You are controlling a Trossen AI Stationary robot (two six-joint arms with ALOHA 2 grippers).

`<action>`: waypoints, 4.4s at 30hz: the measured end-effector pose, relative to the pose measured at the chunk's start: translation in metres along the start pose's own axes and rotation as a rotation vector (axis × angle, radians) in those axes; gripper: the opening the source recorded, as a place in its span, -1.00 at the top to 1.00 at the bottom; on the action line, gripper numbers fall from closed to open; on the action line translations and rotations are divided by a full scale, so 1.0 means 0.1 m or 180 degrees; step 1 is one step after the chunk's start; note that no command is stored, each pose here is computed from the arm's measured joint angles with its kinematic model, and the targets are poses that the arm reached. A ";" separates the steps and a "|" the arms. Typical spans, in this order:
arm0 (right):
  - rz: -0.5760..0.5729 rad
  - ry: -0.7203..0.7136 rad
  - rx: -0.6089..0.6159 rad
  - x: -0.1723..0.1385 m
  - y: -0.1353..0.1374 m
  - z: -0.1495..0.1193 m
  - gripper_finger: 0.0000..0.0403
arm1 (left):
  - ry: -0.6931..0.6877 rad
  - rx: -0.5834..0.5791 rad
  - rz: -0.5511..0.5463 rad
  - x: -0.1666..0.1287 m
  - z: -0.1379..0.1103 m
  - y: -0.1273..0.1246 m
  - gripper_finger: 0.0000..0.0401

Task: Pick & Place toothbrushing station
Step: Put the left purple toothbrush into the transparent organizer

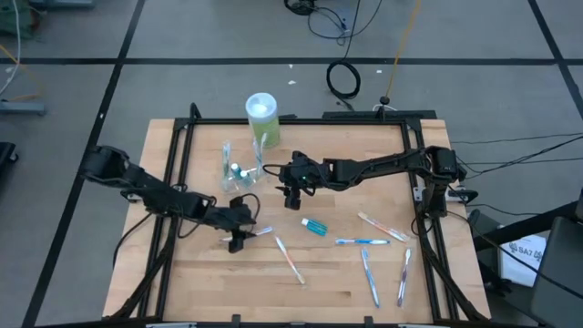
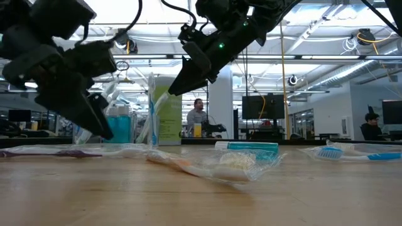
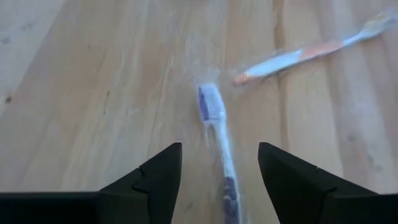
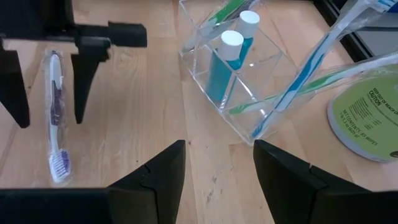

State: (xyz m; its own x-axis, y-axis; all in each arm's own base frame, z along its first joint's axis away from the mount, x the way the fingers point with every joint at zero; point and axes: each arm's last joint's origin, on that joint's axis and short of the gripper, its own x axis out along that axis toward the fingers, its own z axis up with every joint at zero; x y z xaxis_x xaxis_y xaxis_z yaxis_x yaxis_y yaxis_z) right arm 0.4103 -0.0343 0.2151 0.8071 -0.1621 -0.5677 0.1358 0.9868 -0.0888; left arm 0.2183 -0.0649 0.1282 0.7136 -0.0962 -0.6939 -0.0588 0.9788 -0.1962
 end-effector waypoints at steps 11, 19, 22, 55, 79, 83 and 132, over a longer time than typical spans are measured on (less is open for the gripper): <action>0.0000 0.0001 0.0002 0.00 0.00 0.00 0.09 | 0.0007 0.0024 0.0026 0.18 -0.09 -0.05 0.04; 0.0000 0.0000 0.0003 0.00 0.00 0.00 0.09 | 0.0082 -0.0183 0.0060 0.28 -0.15 -0.05 0.16; 0.0000 0.0001 0.0004 0.00 0.00 0.00 0.09 | 0.0092 -0.0172 0.0076 0.28 -0.16 -0.05 0.25; -0.0002 0.0006 0.0181 0.00 0.00 -0.01 0.09 | -0.0328 -0.0572 0.0060 0.05 0.03 -0.08 0.93; -0.0051 0.0109 0.0189 -0.10 -0.07 0.01 0.11 | -0.1855 -0.0411 0.1637 -0.95 0.36 0.10 0.95; -0.0074 0.0114 0.0204 -0.10 -0.11 0.01 0.12 | -0.2085 -0.0474 0.2069 -1.07 0.38 0.14 0.96; -0.0518 -0.1835 -0.0204 -0.25 -0.45 0.56 0.14 | -0.2730 -0.1534 0.4362 -0.47 0.25 0.68 0.97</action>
State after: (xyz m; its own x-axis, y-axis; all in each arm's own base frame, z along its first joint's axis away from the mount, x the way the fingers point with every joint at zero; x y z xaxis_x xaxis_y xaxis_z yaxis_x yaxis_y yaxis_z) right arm 0.4165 -0.0745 0.2794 0.9628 -0.2701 -0.0090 0.2632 0.9445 -0.1967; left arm 0.1981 0.0103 0.1643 0.0971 0.9953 -0.0025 -0.9901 0.0964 -0.1024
